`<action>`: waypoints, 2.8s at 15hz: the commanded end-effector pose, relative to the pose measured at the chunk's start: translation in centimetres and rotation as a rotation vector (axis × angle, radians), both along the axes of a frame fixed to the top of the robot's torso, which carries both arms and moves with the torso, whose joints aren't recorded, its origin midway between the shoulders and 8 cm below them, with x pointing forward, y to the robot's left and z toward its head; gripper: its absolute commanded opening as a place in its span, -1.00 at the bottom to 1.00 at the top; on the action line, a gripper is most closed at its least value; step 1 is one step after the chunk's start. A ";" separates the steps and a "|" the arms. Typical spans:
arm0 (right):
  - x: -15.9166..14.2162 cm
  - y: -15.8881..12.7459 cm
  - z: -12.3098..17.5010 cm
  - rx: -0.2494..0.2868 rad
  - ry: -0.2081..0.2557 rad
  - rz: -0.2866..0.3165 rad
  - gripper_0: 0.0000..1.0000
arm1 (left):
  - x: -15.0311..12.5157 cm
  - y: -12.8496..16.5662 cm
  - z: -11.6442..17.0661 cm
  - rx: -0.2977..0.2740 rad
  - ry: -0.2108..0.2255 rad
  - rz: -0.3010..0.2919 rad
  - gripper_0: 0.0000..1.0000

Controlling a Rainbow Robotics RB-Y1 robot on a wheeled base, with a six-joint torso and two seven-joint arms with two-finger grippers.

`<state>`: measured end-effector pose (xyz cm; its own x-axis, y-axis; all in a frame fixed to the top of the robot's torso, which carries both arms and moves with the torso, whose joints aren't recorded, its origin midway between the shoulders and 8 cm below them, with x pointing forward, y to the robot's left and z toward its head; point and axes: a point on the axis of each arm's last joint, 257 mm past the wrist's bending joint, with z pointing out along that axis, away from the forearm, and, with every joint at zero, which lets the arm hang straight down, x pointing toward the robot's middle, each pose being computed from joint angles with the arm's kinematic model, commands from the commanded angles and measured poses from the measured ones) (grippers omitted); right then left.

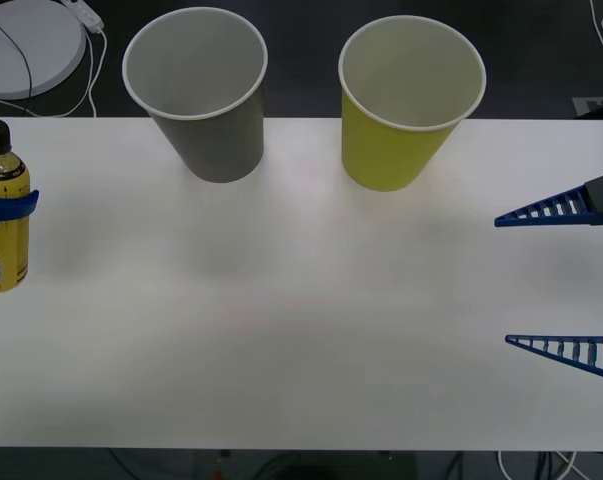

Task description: Put the can into the green bin and the plastic bottle into the gray bin

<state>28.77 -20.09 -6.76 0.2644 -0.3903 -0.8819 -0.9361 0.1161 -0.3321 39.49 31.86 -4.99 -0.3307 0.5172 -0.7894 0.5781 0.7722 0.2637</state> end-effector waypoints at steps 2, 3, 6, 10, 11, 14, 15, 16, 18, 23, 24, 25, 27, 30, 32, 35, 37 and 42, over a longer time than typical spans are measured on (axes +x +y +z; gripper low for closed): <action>0.0 0.0 0.0 0.000 0.000 0.000 1.00 | 1.4 0.6 1.0 0.033 0.027 -0.011 -1.00; 0.0 0.0 0.0 0.000 0.000 0.000 1.00 | 1.8 0.7 1.3 0.043 0.031 -0.013 -1.00; 0.0 0.0 0.0 0.000 0.000 0.000 1.00 | 3.0 1.0 2.4 0.066 0.047 -0.021 -1.00; 0.0 0.0 0.0 0.000 0.000 0.000 1.00 | 4.3 1.0 3.7 0.080 0.057 -0.035 -1.00; 0.0 0.0 0.0 0.000 0.000 0.000 1.00 | 4.6 0.9 4.1 0.087 0.058 -0.039 -1.00; 0.0 0.0 0.0 0.000 0.000 0.000 1.00 | 5.6 0.8 5.2 0.101 0.070 -0.044 -1.00; 0.0 0.0 0.0 0.000 0.000 0.000 1.00 | 6.0 0.5 5.4 0.102 0.069 -0.047 -1.00; 0.0 0.0 0.0 0.000 0.000 0.000 1.00 | 6.6 0.3 5.5 0.103 0.072 -0.048 -1.00; 0.0 0.0 0.0 0.000 0.000 0.000 1.00 | 7.4 0.0 5.9 0.104 0.073 -0.050 -1.00; 0.0 0.0 0.0 0.000 0.000 0.000 1.00 | 9.8 -1.7 7.2 0.126 0.075 -0.076 -1.00; 0.0 0.0 0.0 0.000 0.000 0.000 1.00 | 10.2 -1.9 7.6 0.133 0.073 -0.078 -1.00; 0.0 0.0 0.0 0.000 0.000 0.000 1.00 | 10.7 -2.4 8.0 0.144 0.077 -0.087 -1.00; 0.0 0.0 0.0 0.000 0.000 0.000 1.00 | 11.4 -3.5 8.9 0.176 0.085 -0.102 -1.00; 0.0 0.0 0.0 0.000 0.000 0.000 1.00 | 12.8 -4.8 9.8 0.206 0.100 -0.114 -1.00; 0.0 0.0 0.0 0.000 0.000 0.000 1.00 | 13.9 -5.9 10.4 0.219 0.112 -0.120 -1.00; 0.0 0.0 0.0 0.000 0.000 0.000 1.00 | 15.3 -7.7 11.0 0.214 0.124 -0.135 -1.00; 0.0 0.0 0.0 0.000 0.000 0.000 1.00 | 16.1 -8.6 11.3 0.224 0.134 -0.139 -1.00; 0.0 0.0 0.0 0.000 0.000 0.000 1.00 | 18.3 -11.5 12.4 0.246 0.151 -0.148 -1.00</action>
